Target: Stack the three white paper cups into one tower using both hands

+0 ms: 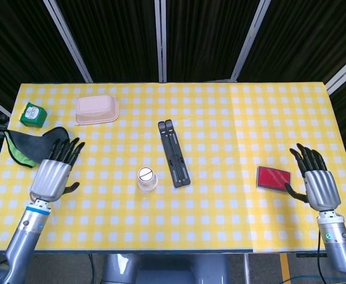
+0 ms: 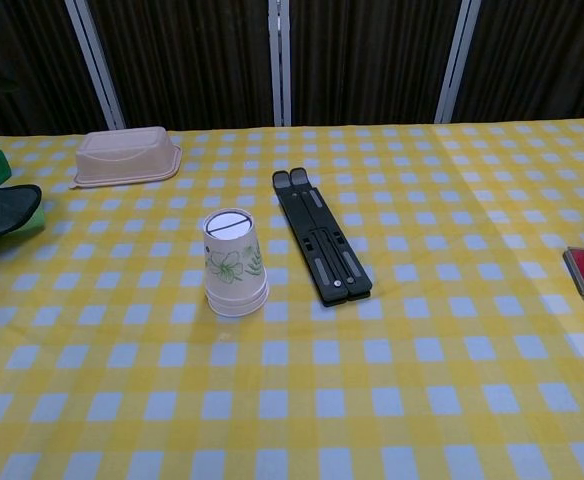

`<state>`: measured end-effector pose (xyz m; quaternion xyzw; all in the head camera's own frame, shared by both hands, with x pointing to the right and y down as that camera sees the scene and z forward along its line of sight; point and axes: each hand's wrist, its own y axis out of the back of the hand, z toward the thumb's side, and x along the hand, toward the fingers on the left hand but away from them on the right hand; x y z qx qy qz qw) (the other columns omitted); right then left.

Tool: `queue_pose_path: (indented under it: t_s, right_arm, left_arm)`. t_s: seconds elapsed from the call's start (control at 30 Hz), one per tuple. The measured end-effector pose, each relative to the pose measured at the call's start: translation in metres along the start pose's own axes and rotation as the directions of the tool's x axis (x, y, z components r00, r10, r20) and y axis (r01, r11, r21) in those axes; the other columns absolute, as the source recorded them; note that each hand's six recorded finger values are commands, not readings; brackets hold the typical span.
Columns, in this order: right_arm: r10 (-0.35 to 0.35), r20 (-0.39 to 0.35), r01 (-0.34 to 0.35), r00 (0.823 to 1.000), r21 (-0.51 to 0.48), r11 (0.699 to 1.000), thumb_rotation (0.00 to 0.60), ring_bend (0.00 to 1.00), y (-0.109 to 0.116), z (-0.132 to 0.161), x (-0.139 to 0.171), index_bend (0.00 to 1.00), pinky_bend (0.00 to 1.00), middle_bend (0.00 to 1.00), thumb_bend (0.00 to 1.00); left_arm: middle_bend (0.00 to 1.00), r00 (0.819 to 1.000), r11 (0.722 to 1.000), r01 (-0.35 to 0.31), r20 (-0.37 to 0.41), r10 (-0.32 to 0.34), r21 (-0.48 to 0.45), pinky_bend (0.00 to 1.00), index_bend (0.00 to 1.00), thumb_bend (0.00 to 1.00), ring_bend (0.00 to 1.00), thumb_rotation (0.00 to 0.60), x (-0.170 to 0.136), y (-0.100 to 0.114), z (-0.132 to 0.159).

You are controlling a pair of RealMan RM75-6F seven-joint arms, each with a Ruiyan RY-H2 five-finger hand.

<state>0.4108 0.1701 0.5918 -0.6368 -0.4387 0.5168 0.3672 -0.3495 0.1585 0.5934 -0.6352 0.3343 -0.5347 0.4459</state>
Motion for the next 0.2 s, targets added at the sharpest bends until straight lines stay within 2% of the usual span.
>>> queue_pose_path:
  t_s: [0.2]
  right_arm:
    - [0.011, 0.043, -0.012, 0.999, 0.039, 0.999, 0.600, 0.00, -0.008, -0.003, 0.013, 0.07, 0.00, 0.00, 0.18]
  left_arm:
    - [0.00, 0.995, 1.000, 0.004, -0.100, -0.004, 0.003, 0.00, 0.00, 0.06, 0.00, 0.600, -0.050, -0.026, -0.038]
